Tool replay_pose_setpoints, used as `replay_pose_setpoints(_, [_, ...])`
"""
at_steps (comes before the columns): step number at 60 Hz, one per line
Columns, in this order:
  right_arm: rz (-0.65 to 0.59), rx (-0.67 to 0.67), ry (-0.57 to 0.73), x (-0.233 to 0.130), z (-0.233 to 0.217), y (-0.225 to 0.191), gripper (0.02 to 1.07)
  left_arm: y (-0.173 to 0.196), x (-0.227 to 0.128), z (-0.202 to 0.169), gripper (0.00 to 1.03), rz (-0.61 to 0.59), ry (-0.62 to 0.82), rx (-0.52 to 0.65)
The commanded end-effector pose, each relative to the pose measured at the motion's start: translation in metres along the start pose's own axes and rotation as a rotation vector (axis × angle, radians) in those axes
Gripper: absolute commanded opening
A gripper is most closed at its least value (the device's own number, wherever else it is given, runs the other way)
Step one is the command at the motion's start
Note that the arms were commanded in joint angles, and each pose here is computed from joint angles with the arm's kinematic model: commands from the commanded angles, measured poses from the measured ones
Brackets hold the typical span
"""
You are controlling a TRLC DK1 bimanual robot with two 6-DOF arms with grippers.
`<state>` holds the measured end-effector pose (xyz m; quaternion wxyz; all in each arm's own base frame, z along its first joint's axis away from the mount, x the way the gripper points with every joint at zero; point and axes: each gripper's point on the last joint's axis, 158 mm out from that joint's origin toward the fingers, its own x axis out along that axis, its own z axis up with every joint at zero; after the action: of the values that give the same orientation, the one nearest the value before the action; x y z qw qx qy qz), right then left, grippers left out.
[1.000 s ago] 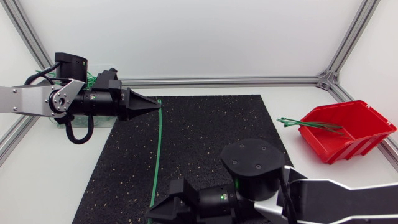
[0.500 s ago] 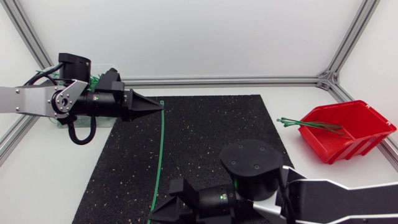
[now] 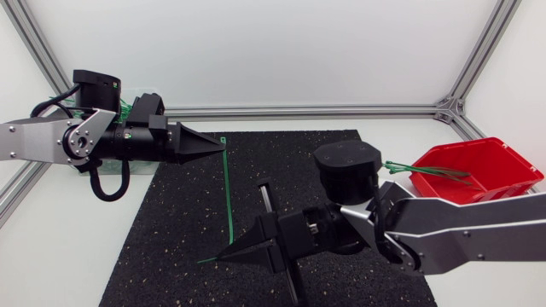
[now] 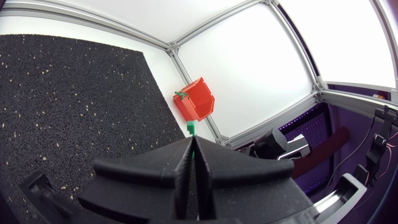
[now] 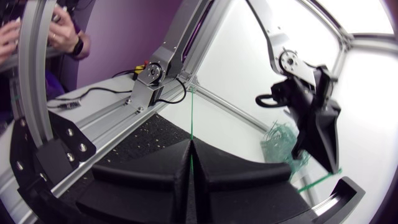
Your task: Take a green cable tie from the red box, thread the tail through the head to close it, then place it in the transparent bin on the left.
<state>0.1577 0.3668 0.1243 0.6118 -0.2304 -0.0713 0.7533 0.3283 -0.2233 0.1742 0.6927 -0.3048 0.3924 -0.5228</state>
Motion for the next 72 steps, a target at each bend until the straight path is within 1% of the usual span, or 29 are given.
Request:
replay_pose_setpoints(1, [0.0,0.229,-0.021,-0.004,-0.005,-0.012,0.08,-0.006,0.001,-0.011,0.04,-0.013,0.013,0.016])
replay_pose_setpoints(5, [0.065,0.356,-0.056,-0.006,0.0,-0.005,0.08,-0.009,0.002,-0.013,0.04,-0.013,0.016,0.023])
replay_pose_setpoints(8, [0.096,0.395,-0.057,-0.008,0.0,0.002,0.08,-0.01,0.003,-0.015,0.04,-0.011,0.019,0.026])
replay_pose_setpoints(12, [0.167,0.463,-0.07,-0.012,0.01,0.015,0.08,-0.012,0.004,-0.018,0.04,-0.011,0.021,0.035])
replay_pose_setpoints(18, [0.309,0.624,-0.086,-0.019,0.032,0.032,0.08,-0.013,0.004,-0.023,0.04,-0.007,0.023,0.049])
replay_pose_setpoints(20, [0.362,0.693,-0.09,-0.023,0.042,0.036,0.08,-0.014,0.004,-0.024,0.04,-0.004,0.022,0.057])
replay_pose_setpoints(21, [0.407,0.769,-0.092,-0.026,0.051,0.038,0.08,-0.015,0.004,-0.025,0.04,-0.005,0.022,0.062])
replay_pose_setpoints(22, [0.425,0.802,-0.091,-0.027,0.054,0.039,0.08,-0.016,0.004,-0.025,0.04,-0.004,0.023,0.062])
replay_pose_setpoints(27, [0.487,0.948,-0.072,-0.034,0.069,0.04,0.08,-0.018,0.005,-0.028,0.04,-0.002,0.024,0.074])
replay_pose_setpoints(30, [0.517,1.01,-0.063,-0.038,0.079,0.042,0.08,-0.02,0.005,-0.03,0.04,-0.001,0.024,0.094])
replay_pose_setpoints(36, [0.547,1.057,-0.069,-0.048,0.1,0.042,0.08,-0.027,0.004,-0.034,0.04,-0.005,0.016,0.135])
replay_pose_setpoints(39, [0.541,1.088,-0.063,-0.053,0.109,0.041,0.08,-0.032,0.004,-0.036,0.04,-0.004,0.009,0.163])
replay_pose_setpoints(47, [0.515,1.098,-0.075,-0.068,0.135,0.036,0.08,-0.052,0.005,-0.045,0.04,0.008,-0.021,0.267])
replay_pose_setpoints(52, [0.507,1.112,-0.078,-0.075,0.148,0.034,0.08,-0.071,0.007,-0.052,0.04,0.009,-0.047,0.341])
replay_pose_setpoints(60, [0.491,1.133,-0.085,-0.086,0.168,0.031,0.08,-0.106,0.008,-0.057,0.04,0.034,-0.127,0.463])
replay_pose_setpoints(65, [0.487,1.164,-0.083,-0.092,0.178,0.03,0.08,-0.124,0.005,-0.057,0.04,0.042,-0.174,0.505])
replay_pose_setpoints(72, [0.449,1.228,-0.073,-0.097,0.188,0.025,0.08,-0.148,0.002,-0.06,0.04,0.047,-0.227,0.561])
